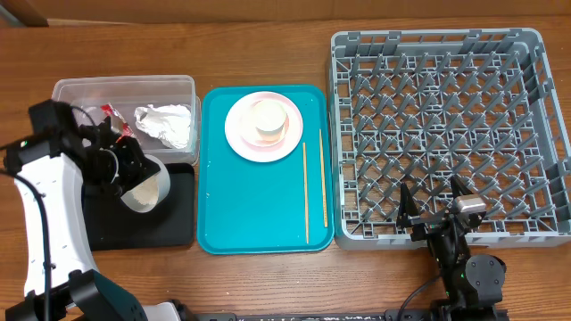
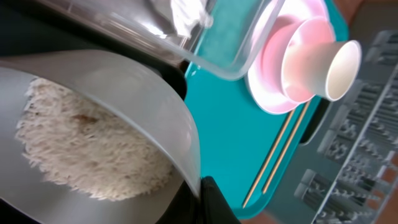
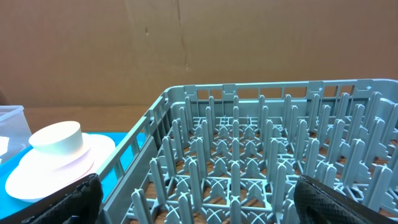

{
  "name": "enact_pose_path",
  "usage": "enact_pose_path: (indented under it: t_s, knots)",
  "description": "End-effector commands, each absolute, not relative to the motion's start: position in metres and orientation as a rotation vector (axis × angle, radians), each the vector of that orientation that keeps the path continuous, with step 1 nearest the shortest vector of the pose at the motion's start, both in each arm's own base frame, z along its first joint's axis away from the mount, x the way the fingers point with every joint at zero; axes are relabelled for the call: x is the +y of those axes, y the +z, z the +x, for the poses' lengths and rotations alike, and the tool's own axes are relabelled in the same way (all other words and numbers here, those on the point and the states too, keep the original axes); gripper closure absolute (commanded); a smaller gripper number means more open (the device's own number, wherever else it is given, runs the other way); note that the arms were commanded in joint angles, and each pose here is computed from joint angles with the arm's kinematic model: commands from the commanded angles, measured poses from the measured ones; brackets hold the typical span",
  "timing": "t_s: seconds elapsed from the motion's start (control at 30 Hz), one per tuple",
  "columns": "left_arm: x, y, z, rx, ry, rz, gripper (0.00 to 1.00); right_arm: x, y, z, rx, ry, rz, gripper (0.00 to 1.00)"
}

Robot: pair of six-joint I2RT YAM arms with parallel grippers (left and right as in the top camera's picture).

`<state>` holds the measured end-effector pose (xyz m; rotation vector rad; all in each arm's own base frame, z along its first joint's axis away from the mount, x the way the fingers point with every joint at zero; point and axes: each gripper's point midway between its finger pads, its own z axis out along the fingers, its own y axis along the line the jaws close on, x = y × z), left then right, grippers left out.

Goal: Sort waste into correct bins and load items into the dishwasher
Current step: 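Carry the bowl over the black tray and tip out the rice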

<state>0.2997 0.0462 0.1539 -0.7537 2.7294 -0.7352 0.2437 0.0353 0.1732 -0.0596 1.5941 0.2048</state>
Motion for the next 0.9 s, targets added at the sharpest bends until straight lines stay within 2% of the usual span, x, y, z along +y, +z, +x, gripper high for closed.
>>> enact_pose_path:
  t_s: [0.0, 0.27, 0.57, 0.87]
  knots:
    - [0.041, 0.158, 0.304, 2.597, -0.936, -0.673, 0.96, 0.036, 0.171, 0.244, 1.592, 0.203, -0.065, 0.00]
    - [0.053, 0.170, 0.307, 2.311, -1.170, -0.546, 0.96, 0.036, 0.171, 0.244, 1.592, 0.203, -0.065, 0.00]
    - [0.091, 0.180, 0.296, 2.120, -1.224, -0.686, 0.96, 0.036, 0.171, 0.244, 1.592, 0.203, -0.065, 0.00]
    - [0.100, 0.185, 0.292, 2.048, -1.244, -0.707, 0.96, 0.036, 0.171, 0.244, 1.592, 0.203, -0.065, 0.00]
